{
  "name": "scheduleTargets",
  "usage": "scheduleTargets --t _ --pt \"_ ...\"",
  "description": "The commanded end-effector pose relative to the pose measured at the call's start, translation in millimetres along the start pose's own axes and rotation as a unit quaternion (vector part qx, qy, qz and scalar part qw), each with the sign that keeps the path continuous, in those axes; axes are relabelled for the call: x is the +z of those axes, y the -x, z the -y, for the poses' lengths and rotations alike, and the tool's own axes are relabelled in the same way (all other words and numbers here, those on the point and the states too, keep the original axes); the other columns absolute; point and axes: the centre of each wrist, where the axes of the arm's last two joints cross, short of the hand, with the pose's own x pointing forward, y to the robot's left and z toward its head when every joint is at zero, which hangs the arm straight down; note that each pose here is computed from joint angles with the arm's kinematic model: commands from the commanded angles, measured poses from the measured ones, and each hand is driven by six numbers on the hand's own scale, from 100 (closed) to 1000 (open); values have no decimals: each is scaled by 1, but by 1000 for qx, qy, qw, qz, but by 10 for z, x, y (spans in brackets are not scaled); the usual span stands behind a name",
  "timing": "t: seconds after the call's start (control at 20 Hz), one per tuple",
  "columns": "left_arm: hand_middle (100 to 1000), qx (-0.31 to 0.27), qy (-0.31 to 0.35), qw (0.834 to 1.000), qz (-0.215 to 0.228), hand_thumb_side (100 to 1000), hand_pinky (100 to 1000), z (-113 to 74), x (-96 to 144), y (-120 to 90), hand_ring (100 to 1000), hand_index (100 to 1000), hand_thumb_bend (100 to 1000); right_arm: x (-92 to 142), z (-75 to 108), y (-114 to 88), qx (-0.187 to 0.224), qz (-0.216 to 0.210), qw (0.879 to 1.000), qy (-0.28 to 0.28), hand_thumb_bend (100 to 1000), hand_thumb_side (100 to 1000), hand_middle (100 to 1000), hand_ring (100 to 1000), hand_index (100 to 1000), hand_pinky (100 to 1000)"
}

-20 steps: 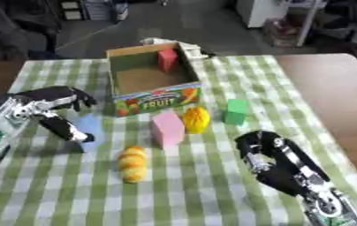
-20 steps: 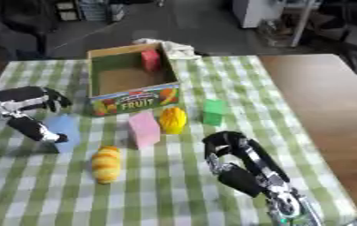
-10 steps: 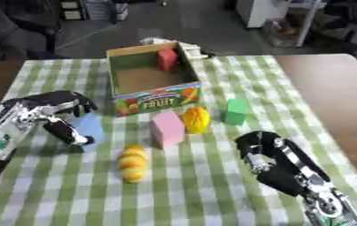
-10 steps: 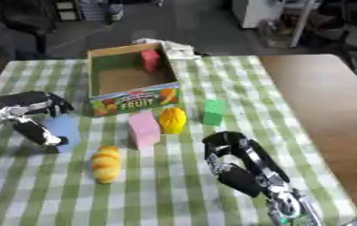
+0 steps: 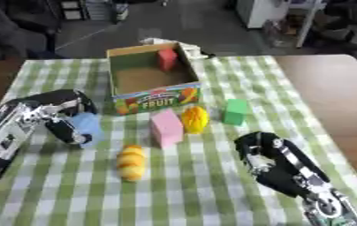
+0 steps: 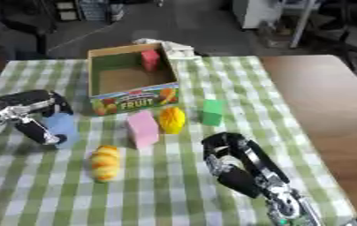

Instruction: Pick up objects on the table and place them in the box.

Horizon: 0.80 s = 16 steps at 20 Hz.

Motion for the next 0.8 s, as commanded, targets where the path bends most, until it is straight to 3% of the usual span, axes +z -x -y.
scheduleTargets --t 0.05,0.1,0.15,0.2,0.4,0.55,0.8 --pt "513 -28 -37 999 2 145 571 -389 241 62 493 721 377 2 38 -23 6 5 1000 -1 100 486 586 739 701 662" --pt "513 -31 -44 999 5 145 573 -465 291 58 494 721 379 2 37 -21 7 4 1000 -2 100 487 586 739 701 662" --pt "515 -33 -51 998 8 182 576 -536 334 51 495 723 324 3 37 -19 7 4 1000 -3 100 487 586 739 700 662" --pt "517 -35 -57 998 11 144 578 -603 369 38 500 724 380 5 36 -16 7 4 1000 -3 100 487 586 739 700 662" --pt "519 -44 -89 995 23 137 586 -844 411 -37 505 727 382 -2 25 -15 6 5 1000 -7 100 489 586 739 700 661" --pt "525 -63 -112 991 30 136 603 -980 346 -104 517 728 410 -13 14 -23 4 7 1000 -9 100 491 586 739 700 661" --pt "538 -90 -127 987 35 135 622 -1054 112 -152 530 739 435 -48 -3 -52 1 16 1000 -16 100 494 586 739 700 661"
